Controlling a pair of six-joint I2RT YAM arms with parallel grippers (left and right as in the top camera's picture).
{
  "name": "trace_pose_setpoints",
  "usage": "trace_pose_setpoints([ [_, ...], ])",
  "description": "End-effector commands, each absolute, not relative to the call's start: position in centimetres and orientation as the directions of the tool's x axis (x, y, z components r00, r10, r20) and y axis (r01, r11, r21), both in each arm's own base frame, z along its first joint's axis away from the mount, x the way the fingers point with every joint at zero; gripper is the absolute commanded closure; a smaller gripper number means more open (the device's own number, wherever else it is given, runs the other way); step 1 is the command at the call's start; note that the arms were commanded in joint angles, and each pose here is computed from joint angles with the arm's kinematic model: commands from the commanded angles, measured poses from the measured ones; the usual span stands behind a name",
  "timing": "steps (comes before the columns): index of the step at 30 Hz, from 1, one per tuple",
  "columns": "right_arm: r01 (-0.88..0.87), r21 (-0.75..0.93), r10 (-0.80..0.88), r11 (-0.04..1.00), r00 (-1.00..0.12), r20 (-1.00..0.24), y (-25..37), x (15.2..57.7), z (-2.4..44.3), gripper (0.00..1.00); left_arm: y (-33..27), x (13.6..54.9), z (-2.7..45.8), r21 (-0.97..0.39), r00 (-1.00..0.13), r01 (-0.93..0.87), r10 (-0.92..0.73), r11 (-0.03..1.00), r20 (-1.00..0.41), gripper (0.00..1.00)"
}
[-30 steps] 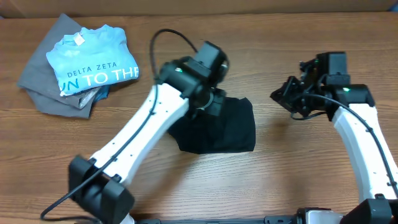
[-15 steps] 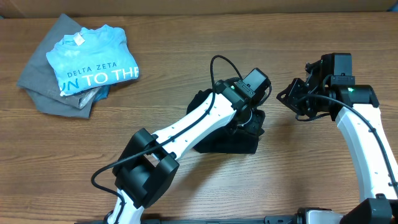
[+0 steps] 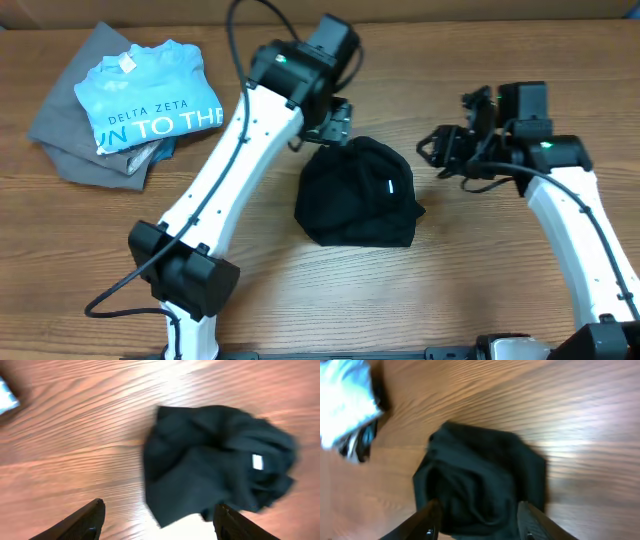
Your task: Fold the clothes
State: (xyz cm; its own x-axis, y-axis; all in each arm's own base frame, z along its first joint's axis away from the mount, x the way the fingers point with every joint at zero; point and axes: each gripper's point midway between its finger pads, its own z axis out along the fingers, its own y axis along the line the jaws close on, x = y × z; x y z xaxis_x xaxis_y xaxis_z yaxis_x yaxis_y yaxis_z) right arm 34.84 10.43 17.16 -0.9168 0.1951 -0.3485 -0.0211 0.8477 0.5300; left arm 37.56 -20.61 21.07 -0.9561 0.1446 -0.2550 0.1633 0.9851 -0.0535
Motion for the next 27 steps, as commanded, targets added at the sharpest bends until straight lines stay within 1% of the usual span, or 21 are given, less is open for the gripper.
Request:
trace_pose_setpoints([
  [1, -0.146, 0.459, 0.054, 0.876, -0.917, -0.395, 13.7, 35.0, 16.2, 0.45, -16.8, 38.7, 20.4, -0.044, -0.969, 0.126, 0.113, 0.991, -0.22, 0.28],
  [3, -0.171, 0.408, 0.002, 0.897, -0.921, -0.39, 15.1, 35.1, 14.7, 0.43, -16.1, 38.9, 19.9, -0.104, -0.974, 0.14, 0.118, 0.985, -0.194, 0.24],
  [5, -0.191, 0.375, -0.037, 0.907, -0.924, -0.381, 16.2, 35.1, 13.3, 0.4, -15.5, 39.0, 19.7, -0.145, -0.978, 0.137, 0.111, 0.98, -0.176, 0.24],
  [11, -0.233, 0.345, -0.118, 0.909, -0.939, -0.324, 18.9, 34.9, 9.4, 0.36, -13.0, 39.7, 19.7, -0.166, -0.985, 0.081, 0.054, 0.983, -0.163, 0.23],
  [12, -0.236, 0.344, -0.126, 0.909, -0.941, -0.313, 19.2, 34.8, 8.8, 0.41, -12.9, 39.7, 19.7, -0.165, -0.985, 0.082, 0.054, 0.983, -0.164, 0.23],
  [13, -0.237, 0.343, -0.132, 0.909, -0.944, -0.303, 19.3, 34.6, 8.5, 0.55, -12.9, 39.8, 19.7, -0.164, -0.984, 0.085, 0.058, 0.983, -0.166, 0.23],
  [14, -0.242, 0.339, -0.142, 0.909, -0.945, -0.296, 19.4, 34.3, 8.4, 0.72, -12.9, 39.8, 19.7, -0.164, -0.983, 0.093, 0.065, 0.982, -0.169, 0.23],
  [15, -0.244, 0.333, -0.147, 0.911, -0.945, -0.293, 19.3, 34.2, 8.4, 0.86, -12.9, 39.8, 19.7, -0.162, -0.983, 0.101, 0.073, 0.982, -0.171, 0.23],
  [16, -0.241, 0.325, -0.145, 0.915, -0.945, -0.293, 19.1, 34.1, 8.7, 0.95, -13.0, 39.8, 19.7, -0.162, -0.982, 0.107, 0.079, 0.981, -0.173, 0.22],
  [17, -0.233, 0.318, -0.137, 0.919, -0.945, -0.296, 18.7, 34.0, 9.0, 0.96, -13.0, 39.8, 19.7, -0.16, -0.982, 0.11, 0.082, 0.981, -0.173, 0.22],
  [23, -0.183, 0.279, -0.083, 0.943, -0.938, -0.335, 15.5, 32.9, 13.1, 0.96, -12.9, 39.8, 19.7, -0.157, -0.981, 0.109, 0.081, 0.982, -0.174, 0.22],
  [27, -0.115, 0.213, -0.047, 0.97, -0.953, -0.299, 12.1, 30.4, 14.7, 0.96, -12.9, 39.9, 19.7, -0.156, -0.981, 0.109, 0.081, 0.982, -0.177, 0.22],
])
